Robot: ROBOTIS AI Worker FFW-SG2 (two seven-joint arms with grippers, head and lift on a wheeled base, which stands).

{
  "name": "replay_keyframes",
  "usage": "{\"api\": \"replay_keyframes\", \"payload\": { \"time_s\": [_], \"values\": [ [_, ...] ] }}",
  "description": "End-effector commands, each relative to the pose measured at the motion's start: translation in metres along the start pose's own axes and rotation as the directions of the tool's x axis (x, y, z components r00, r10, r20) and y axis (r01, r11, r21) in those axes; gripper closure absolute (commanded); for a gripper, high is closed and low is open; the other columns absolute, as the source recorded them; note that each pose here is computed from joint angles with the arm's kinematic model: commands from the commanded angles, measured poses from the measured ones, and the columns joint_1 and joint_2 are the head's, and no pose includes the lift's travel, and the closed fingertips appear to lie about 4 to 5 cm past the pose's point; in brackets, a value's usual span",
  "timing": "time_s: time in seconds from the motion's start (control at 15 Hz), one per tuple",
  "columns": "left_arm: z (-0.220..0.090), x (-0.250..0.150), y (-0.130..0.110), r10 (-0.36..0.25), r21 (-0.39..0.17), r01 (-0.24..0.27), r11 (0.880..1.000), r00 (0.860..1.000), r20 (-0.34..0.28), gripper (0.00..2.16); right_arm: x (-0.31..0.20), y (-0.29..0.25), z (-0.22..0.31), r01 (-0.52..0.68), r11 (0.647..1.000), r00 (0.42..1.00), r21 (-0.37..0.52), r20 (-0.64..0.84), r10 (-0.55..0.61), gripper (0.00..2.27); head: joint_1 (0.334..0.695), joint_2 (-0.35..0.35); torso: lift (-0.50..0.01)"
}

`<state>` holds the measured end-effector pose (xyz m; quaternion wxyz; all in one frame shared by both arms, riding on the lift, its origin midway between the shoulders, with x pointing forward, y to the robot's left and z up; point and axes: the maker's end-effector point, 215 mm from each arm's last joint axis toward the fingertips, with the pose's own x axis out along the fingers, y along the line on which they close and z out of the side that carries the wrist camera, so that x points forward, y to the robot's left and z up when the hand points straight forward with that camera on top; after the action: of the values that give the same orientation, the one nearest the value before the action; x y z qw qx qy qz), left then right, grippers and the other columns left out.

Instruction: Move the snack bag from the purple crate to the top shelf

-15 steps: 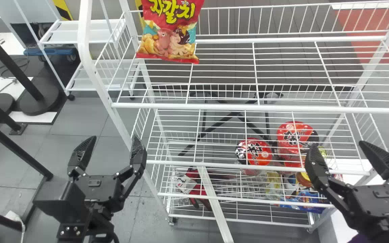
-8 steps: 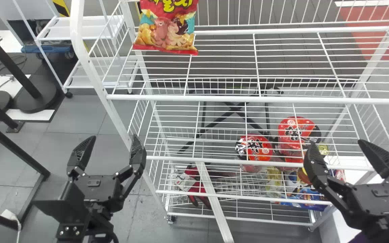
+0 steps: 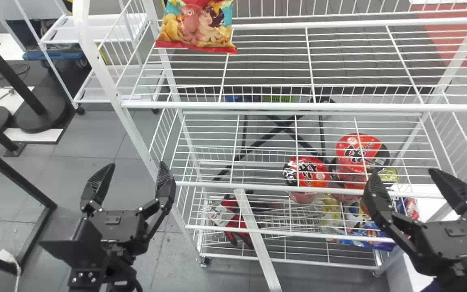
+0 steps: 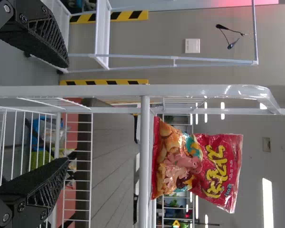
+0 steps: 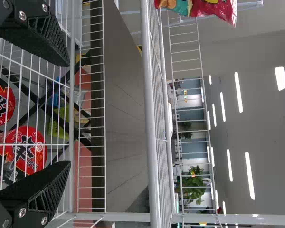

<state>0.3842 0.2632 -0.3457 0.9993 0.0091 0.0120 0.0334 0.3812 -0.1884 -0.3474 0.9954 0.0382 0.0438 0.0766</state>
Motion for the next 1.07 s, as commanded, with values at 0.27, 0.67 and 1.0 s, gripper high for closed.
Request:
{"api": "replay_keyframes", "payload": {
  "time_s": [0.27, 0.67, 1.0],
  "values": [
    [0.0, -0.0001, -0.0003, 0.0, -0.001, 0.0, 1.0, 1.0, 0.0, 0.12, 0.0004, 0.0009, 0.0006, -0.001, 1.0, 1.0, 0.001, 0.003, 0.001, 0.08, 0.695, 0.112, -0.253],
    [0.0008, 0.0, -0.0016, -0.004, 0.001, 0.004, 1.0, 1.0, 0.001, 0.12, 0.0, 0.0013, 0.0008, -0.002, 1.0, 1.0, 0.0, 0.003, 0.002, 0.08, 0.695, 0.113, -0.277],
    [-0.0001, -0.0001, -0.0025, -0.007, 0.005, 0.007, 1.0, 1.0, -0.001, 0.12, 0.0001, 0.0013, 0.0025, -0.003, 1.0, 1.0, -0.001, 0.006, 0.003, 0.08, 0.695, 0.11, -0.297]
  ]
}}
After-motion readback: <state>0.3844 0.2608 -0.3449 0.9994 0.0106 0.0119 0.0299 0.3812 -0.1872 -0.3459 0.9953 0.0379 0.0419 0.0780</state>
